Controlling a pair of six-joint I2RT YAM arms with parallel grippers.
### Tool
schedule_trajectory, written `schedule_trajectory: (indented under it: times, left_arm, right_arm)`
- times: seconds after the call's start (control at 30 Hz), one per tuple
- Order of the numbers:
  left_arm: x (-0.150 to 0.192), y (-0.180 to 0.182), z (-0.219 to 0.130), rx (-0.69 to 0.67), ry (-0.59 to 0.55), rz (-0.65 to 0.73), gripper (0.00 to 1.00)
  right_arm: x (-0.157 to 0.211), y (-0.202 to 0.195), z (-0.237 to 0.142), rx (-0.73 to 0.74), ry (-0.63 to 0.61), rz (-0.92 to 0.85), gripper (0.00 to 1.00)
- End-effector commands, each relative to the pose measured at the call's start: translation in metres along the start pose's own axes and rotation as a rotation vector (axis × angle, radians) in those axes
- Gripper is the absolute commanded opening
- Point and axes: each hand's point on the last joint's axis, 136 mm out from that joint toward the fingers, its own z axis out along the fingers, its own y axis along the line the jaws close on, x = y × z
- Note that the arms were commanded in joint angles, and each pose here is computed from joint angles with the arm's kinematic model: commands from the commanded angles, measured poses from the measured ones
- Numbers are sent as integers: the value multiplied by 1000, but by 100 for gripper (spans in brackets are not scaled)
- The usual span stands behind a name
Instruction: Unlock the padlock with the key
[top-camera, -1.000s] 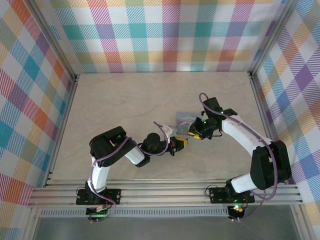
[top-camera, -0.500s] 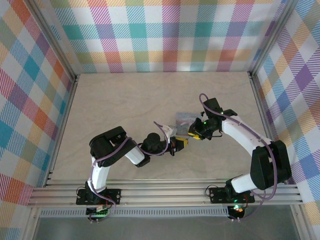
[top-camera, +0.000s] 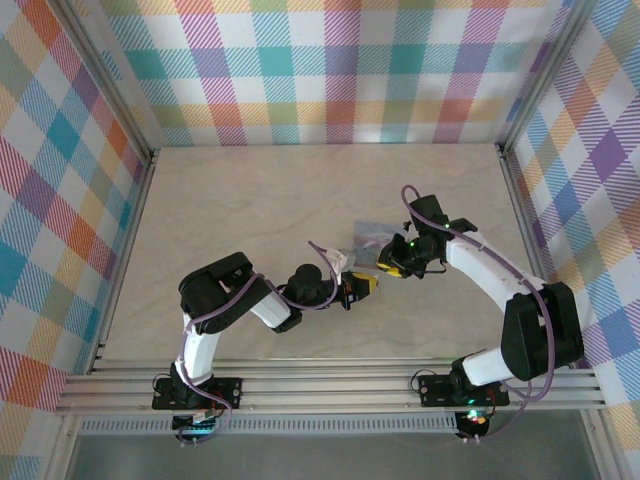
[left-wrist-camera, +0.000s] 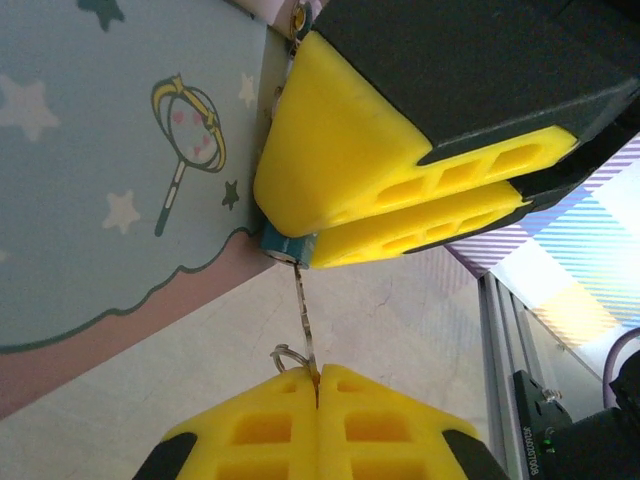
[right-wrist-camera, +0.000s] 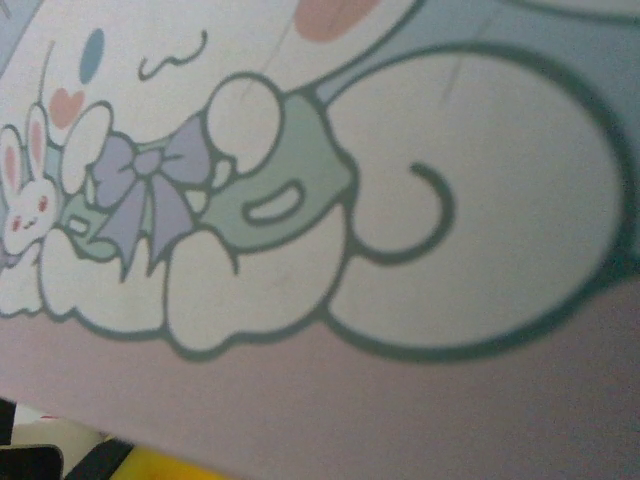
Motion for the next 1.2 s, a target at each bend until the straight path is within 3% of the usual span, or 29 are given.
schedule_trajectory:
  times: [0.0,0.73,1.17]
  left_arm:
    - [-25,-18,4,78,-64,29,0]
    - [-31,13,8,53,-63,-19,0]
    - [-29,14,5,54,-53,-17,0]
  right_arm:
    - [6,16,-8,-74,17,-25,0]
    - [11,16,-8,-89,44,-24,0]
    - [7,15,-5,-82,41,-16,0]
